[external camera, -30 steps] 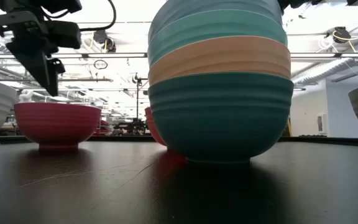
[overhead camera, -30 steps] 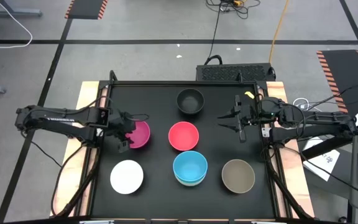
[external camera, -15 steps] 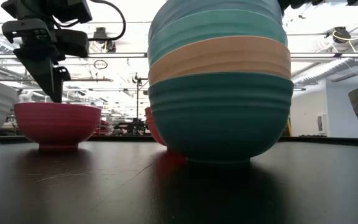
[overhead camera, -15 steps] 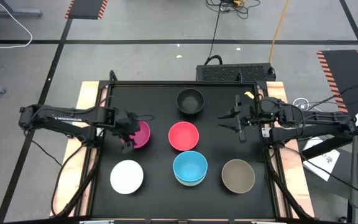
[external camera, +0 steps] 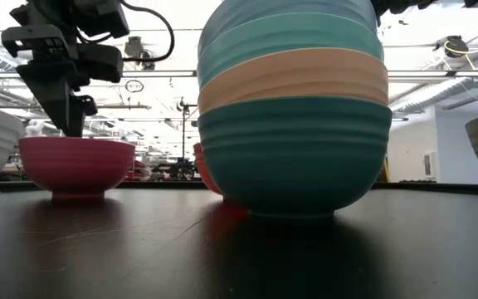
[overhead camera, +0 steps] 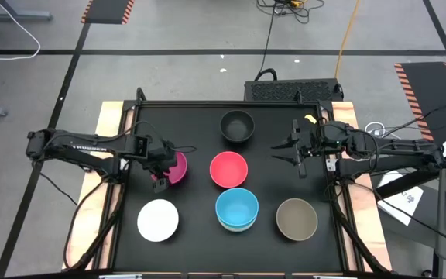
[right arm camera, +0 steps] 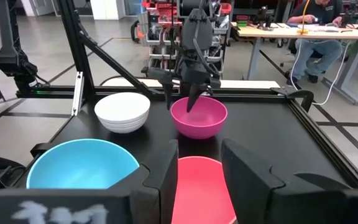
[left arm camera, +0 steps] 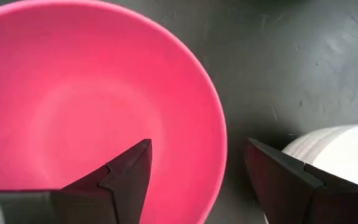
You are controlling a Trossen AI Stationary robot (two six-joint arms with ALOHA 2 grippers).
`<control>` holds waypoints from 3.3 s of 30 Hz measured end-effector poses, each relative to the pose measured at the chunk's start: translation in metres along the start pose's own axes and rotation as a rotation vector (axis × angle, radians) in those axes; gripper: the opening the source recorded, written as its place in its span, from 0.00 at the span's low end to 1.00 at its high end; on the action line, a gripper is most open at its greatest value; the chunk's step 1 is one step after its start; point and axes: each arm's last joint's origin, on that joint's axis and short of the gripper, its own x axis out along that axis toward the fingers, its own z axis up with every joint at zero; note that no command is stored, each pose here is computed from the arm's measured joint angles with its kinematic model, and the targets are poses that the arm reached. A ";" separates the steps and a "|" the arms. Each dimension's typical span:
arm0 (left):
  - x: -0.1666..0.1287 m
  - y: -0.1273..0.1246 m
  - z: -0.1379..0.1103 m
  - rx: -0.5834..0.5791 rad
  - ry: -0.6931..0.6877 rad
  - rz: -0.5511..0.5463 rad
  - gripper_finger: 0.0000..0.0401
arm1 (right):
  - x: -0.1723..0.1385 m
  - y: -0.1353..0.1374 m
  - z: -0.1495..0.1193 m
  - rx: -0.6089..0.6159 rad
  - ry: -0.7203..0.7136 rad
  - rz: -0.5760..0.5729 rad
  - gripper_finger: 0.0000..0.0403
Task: Nest bowls inside each other
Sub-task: Stack the pink bowl on top of the other blue bowl
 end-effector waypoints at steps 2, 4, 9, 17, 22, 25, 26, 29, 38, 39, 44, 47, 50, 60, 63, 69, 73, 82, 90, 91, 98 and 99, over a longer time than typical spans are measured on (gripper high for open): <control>0.001 -0.001 0.001 0.004 -0.005 -0.003 0.64 | 0.000 0.000 0.000 0.000 0.000 0.000 0.29; 0.003 -0.001 0.001 0.003 0.008 -0.006 0.64 | 0.000 0.000 0.000 0.000 0.001 0.000 0.29; 0.015 -0.004 0.000 0.008 0.053 -0.025 0.64 | 0.000 0.000 0.000 0.001 0.002 0.002 0.29; 0.033 0.001 -0.005 0.032 0.088 -0.006 0.64 | 0.000 0.000 -0.002 0.009 0.018 0.003 0.29; 0.031 0.000 -0.002 0.064 0.044 -0.008 0.62 | 0.000 0.000 -0.002 0.010 0.023 0.003 0.29; 0.032 0.000 -0.002 0.072 0.042 -0.008 0.54 | 0.000 0.000 -0.003 0.010 0.024 0.003 0.29; 0.032 0.000 -0.002 0.072 0.042 -0.010 0.50 | 0.000 0.000 -0.002 0.010 0.023 0.003 0.29; 0.032 -0.001 -0.002 0.090 0.044 -0.016 0.34 | 0.000 0.000 -0.002 0.010 0.024 0.003 0.29; 0.030 -0.002 0.001 0.143 0.016 -0.006 0.06 | 0.000 0.000 -0.002 0.010 0.024 0.003 0.29; 0.029 -0.002 0.002 0.146 0.016 -0.006 0.05 | 0.000 0.000 -0.002 0.011 0.023 0.003 0.29; 0.019 -0.007 0.013 0.177 -0.034 0.005 0.02 | 0.000 0.000 -0.003 0.010 0.024 0.003 0.29; 0.013 -0.009 0.019 0.189 -0.053 0.022 0.02 | 0.000 0.000 -0.003 0.011 0.027 0.003 0.29; 0.006 -0.012 0.027 0.194 -0.091 0.060 0.01 | 0.000 0.000 -0.004 0.012 0.035 0.003 0.29; -0.019 -0.028 0.044 0.242 -0.179 0.152 0.01 | 0.004 0.000 -0.018 0.017 0.071 0.004 0.29; -0.033 -0.036 0.052 0.255 -0.219 0.154 0.01 | 0.004 0.000 -0.018 0.016 0.068 0.004 0.29; -0.056 -0.060 0.071 0.297 -0.236 0.167 0.01 | 0.004 0.000 -0.017 0.014 0.050 0.003 0.29; -0.067 -0.079 0.087 0.341 -0.232 0.187 0.01 | 0.004 0.000 -0.017 0.014 0.051 0.003 0.29; -0.062 -0.120 0.126 0.434 -0.177 0.158 0.01 | 0.004 0.000 -0.017 0.035 0.049 0.001 0.29; -0.057 -0.160 0.148 0.512 -0.161 0.062 0.01 | 0.004 0.000 -0.017 0.044 0.054 -0.002 0.29; -0.059 -0.165 0.149 0.520 -0.163 0.055 0.01 | 0.004 0.000 -0.017 0.045 0.056 -0.002 0.29; -0.056 -0.199 0.152 0.565 -0.170 -0.028 0.01 | 0.004 0.000 -0.017 0.052 0.057 -0.003 0.29; -0.054 -0.202 0.152 0.566 -0.166 -0.032 0.01 | 0.004 0.000 -0.017 0.052 0.057 -0.003 0.29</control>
